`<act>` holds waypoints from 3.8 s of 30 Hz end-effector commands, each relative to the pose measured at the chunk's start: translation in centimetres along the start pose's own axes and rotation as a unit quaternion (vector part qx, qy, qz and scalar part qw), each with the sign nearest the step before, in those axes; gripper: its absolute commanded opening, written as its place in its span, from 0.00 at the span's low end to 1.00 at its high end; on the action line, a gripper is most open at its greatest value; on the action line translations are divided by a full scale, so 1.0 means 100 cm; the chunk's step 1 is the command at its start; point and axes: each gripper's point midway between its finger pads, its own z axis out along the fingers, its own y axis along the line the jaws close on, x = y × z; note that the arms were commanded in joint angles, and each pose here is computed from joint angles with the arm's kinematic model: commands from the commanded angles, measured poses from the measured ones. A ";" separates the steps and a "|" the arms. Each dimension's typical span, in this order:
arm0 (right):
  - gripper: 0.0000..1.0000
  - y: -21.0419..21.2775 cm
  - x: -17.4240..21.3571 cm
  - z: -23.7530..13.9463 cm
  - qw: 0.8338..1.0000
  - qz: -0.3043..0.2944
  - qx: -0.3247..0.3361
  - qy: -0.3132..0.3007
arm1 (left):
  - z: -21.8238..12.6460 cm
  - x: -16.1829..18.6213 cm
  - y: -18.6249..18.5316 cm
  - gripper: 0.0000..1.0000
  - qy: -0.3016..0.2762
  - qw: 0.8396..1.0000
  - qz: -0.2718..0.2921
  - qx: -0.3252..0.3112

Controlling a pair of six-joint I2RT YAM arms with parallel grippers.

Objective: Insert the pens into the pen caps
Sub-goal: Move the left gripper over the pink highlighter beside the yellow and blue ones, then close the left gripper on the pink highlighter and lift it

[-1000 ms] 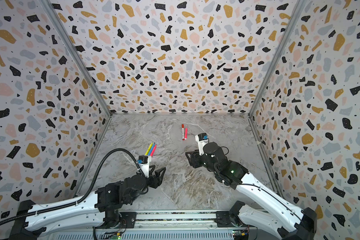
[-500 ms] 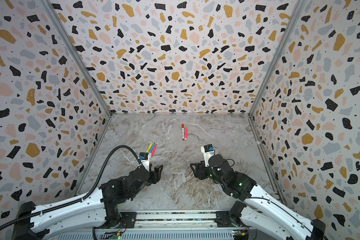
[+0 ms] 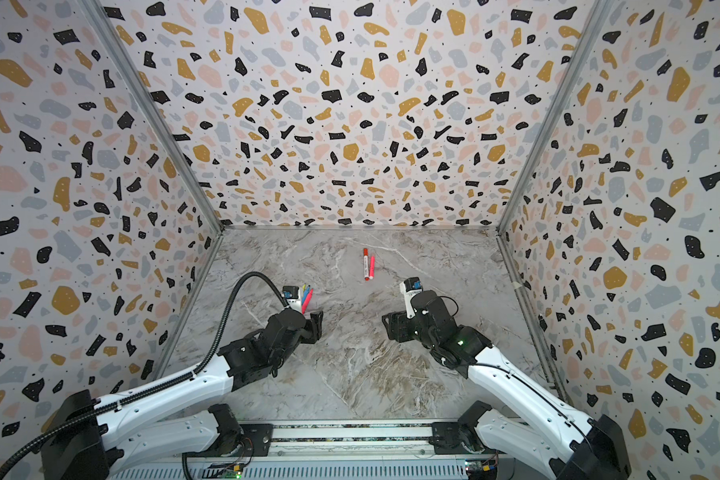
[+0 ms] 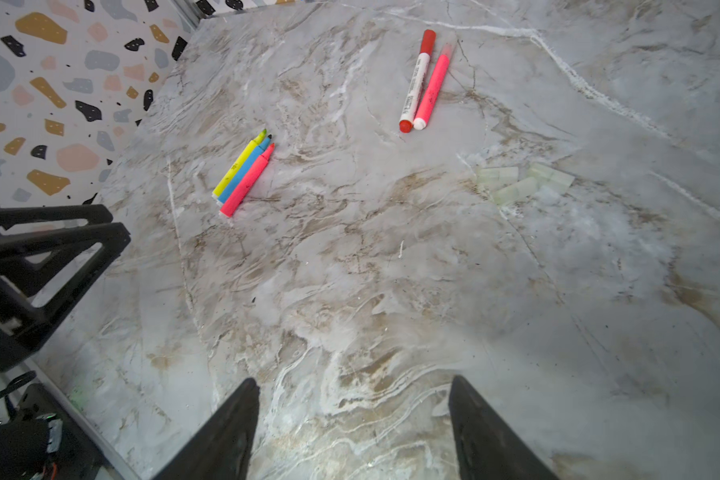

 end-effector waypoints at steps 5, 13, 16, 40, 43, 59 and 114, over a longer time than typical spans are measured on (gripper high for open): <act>0.73 0.002 -0.022 0.001 0.999 -0.022 -0.025 -0.026 | 0.009 -0.026 0.013 0.66 -0.022 1.000 -0.012 -0.006; 0.73 -0.005 -0.013 0.010 0.999 -0.005 -0.033 -0.020 | 0.020 -0.013 0.047 0.66 -0.007 0.999 -0.038 -0.033; 0.73 -0.009 -0.008 0.013 0.999 0.001 -0.028 -0.019 | 0.025 -0.008 0.059 0.66 0.001 0.998 -0.041 -0.050; 0.72 -0.015 0.000 0.018 0.999 0.021 -0.026 -0.014 | 0.102 0.015 0.058 0.61 0.093 0.995 -0.018 -0.043; 0.72 -0.015 0.001 0.020 0.999 0.022 -0.028 -0.012 | 0.107 0.015 0.061 0.62 0.098 0.994 -0.014 -0.050; 0.71 -0.020 0.002 0.013 0.999 0.032 -0.020 -0.026 | 0.134 0.015 0.064 0.60 0.122 0.990 0.009 -0.063; 0.71 -0.024 0.008 0.009 0.998 0.049 -0.024 -0.039 | 0.149 0.095 0.023 0.15 0.229 0.970 0.077 0.006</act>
